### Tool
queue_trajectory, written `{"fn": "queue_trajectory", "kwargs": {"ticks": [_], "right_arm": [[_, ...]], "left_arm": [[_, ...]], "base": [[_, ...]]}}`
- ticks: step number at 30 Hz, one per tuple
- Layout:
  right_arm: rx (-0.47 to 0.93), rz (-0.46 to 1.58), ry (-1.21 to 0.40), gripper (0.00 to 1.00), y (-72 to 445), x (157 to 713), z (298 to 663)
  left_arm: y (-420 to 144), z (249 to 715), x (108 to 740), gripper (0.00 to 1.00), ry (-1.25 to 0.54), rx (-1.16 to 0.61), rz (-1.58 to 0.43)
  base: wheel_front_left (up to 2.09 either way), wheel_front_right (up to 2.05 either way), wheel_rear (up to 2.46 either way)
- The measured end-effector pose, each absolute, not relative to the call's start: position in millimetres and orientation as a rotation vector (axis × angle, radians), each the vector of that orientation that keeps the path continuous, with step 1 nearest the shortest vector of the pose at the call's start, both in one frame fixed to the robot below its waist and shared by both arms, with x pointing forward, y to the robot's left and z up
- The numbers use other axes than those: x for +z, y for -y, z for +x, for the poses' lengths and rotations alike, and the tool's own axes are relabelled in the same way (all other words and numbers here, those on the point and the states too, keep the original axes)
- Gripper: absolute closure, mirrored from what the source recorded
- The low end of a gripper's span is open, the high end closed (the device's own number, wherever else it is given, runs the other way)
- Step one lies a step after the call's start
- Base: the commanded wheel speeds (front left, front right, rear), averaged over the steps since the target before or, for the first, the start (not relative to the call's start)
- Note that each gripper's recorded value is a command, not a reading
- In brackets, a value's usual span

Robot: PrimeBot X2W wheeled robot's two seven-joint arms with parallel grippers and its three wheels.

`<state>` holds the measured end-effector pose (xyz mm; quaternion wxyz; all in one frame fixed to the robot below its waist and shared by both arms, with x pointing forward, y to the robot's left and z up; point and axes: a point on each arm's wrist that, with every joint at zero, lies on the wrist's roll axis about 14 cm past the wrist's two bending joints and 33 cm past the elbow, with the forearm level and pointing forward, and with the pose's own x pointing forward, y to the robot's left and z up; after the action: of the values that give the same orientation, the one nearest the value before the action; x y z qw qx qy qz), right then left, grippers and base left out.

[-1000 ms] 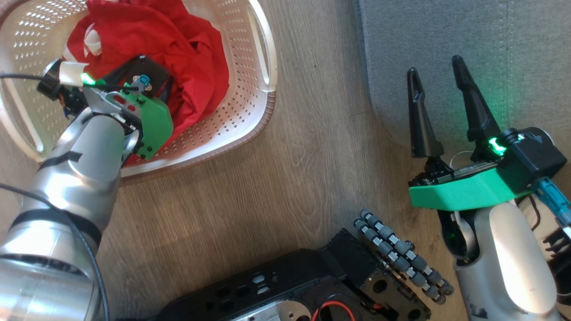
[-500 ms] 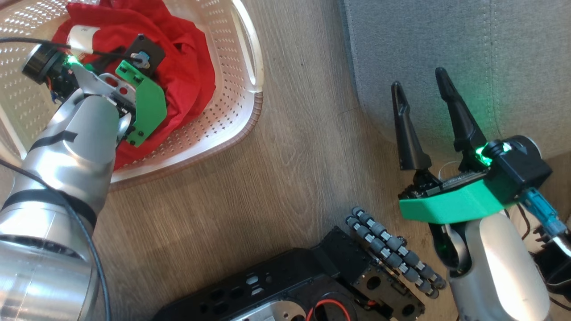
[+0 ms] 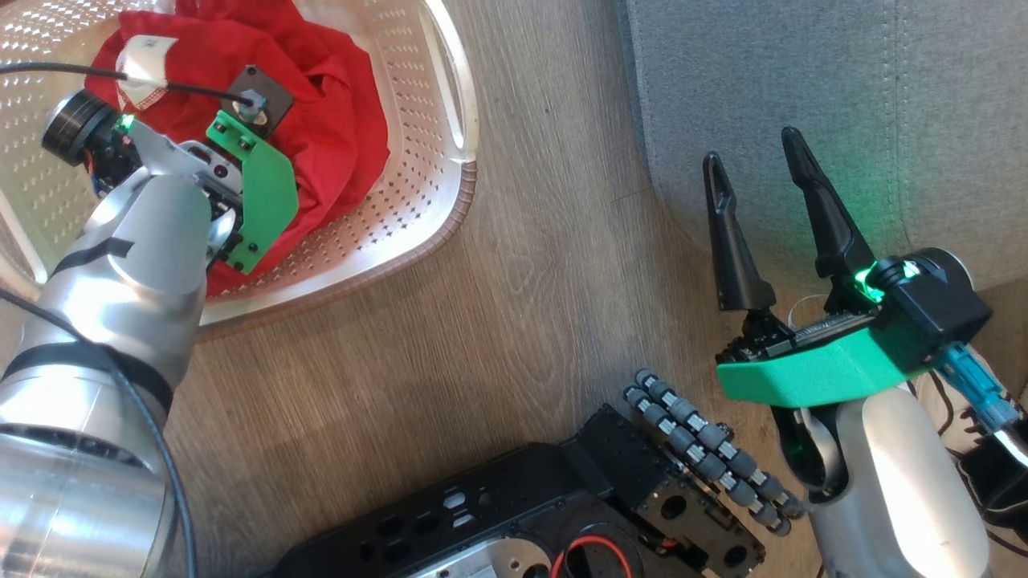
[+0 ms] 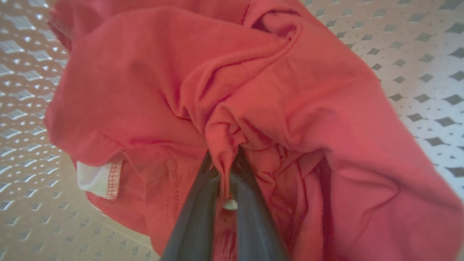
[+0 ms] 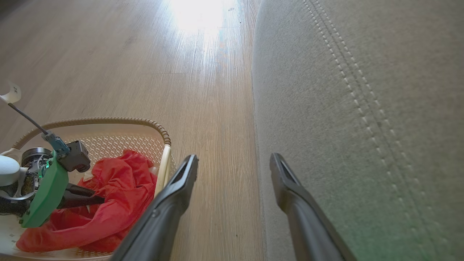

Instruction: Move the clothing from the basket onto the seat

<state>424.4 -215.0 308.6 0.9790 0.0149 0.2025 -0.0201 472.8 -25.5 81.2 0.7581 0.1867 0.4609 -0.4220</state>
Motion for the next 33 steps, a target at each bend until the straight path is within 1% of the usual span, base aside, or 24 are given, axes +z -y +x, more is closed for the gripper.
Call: {"fn": "queue_trajectory", "kwargs": {"ticks": [7, 15, 23, 29, 33], "right_arm": [[-0.034, 0.032, -0.393, 0.00, 213.3, 313.2, 427.2], [-0.002, 0.031, -0.318, 0.00, 206.5, 338.3, 441.8], [0.009, -0.011, -0.208, 0.00, 207.7, 385.1, 447.1], [0.015, -0.028, -0.135, 0.00, 205.0, 418.3, 441.2], [0.035, -0.027, -0.121, 0.00, 195.7, 429.3, 428.6]], "left_arm": [[26.4, 478.7, 88.5, 1.00, -0.964, -0.896, 0.353], [29.0, 505.3, 122.4, 1.00, -0.815, -0.794, 0.260], [25.8, 489.7, 182.8, 1.00, -0.765, -0.670, 0.088], [23.4, 506.8, 265.0, 1.00, -0.574, -0.572, -0.064], [10.9, 503.4, 312.3, 1.00, -0.466, -0.532, -0.123]], "base": [[0.00, 0.00, 0.00], [0.00, 0.00, 0.00], [0.00, 0.00, 0.00], [0.00, 0.00, 0.00], [0.00, 0.00, 0.00]]}}
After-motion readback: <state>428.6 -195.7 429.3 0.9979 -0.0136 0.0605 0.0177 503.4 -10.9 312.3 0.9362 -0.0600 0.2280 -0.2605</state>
